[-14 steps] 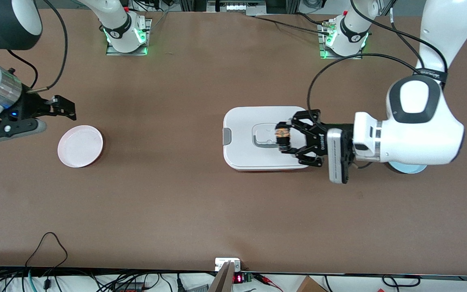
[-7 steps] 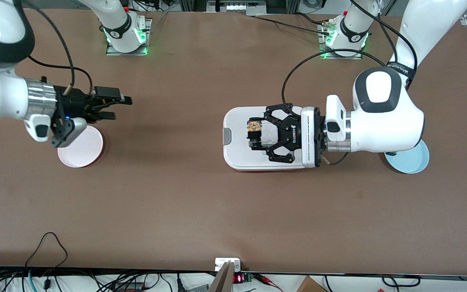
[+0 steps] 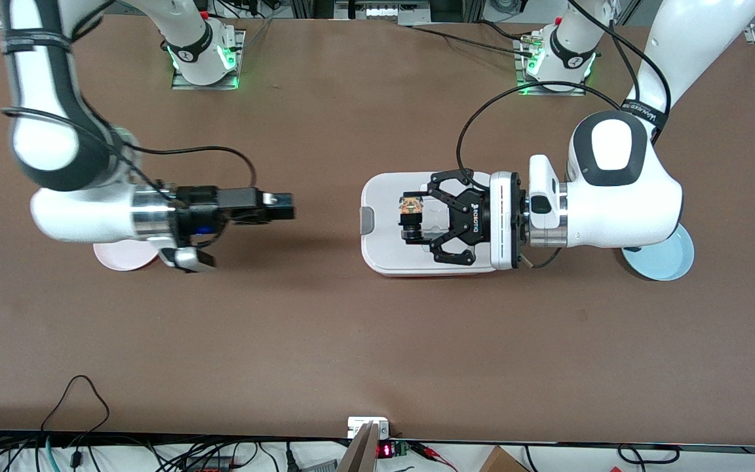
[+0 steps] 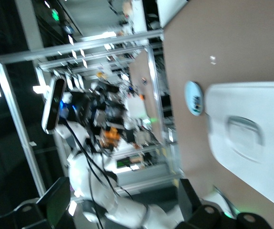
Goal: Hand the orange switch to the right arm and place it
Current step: 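Reach the right gripper toward the switch held by the left gripper, then close the right gripper on the orange switch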
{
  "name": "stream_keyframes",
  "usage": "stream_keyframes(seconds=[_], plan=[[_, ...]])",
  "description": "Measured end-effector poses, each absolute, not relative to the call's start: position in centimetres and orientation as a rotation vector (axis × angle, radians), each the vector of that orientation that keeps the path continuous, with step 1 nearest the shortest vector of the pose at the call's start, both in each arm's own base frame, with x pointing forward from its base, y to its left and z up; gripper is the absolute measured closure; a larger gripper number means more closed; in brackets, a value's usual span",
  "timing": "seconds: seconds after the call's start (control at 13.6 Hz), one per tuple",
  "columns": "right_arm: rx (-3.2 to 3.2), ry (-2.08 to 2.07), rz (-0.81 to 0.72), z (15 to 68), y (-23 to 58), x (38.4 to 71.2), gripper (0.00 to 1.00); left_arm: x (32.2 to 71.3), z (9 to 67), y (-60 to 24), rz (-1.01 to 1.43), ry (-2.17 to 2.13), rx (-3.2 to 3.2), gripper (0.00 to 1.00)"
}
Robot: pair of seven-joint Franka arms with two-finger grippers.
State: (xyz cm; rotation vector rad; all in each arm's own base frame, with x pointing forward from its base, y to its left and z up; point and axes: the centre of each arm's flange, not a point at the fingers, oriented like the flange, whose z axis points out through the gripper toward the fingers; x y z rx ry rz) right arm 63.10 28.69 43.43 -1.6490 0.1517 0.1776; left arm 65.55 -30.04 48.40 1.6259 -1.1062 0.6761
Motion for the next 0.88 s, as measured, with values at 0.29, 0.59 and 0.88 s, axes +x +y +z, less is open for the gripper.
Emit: stream_keyframes(seconds=[0.29,0.59,0.88], plan=[[-1.515,0.343,0.152,42.8,37.5,60.3,0.00,65.5,48.6,-30.4,0.695,-1.092,1.626,0.28],[-1.412,0.447,0.168,42.9,38.5,60.1,0.00,65.1,49.1,-31.2,0.703,-1.089,1.614,0.28],[-1.371,0.501,0.199,41.5,40.5,59.2,0.01,65.2,49.1,-31.1,0.704,-1.087,1.615,0.28]])
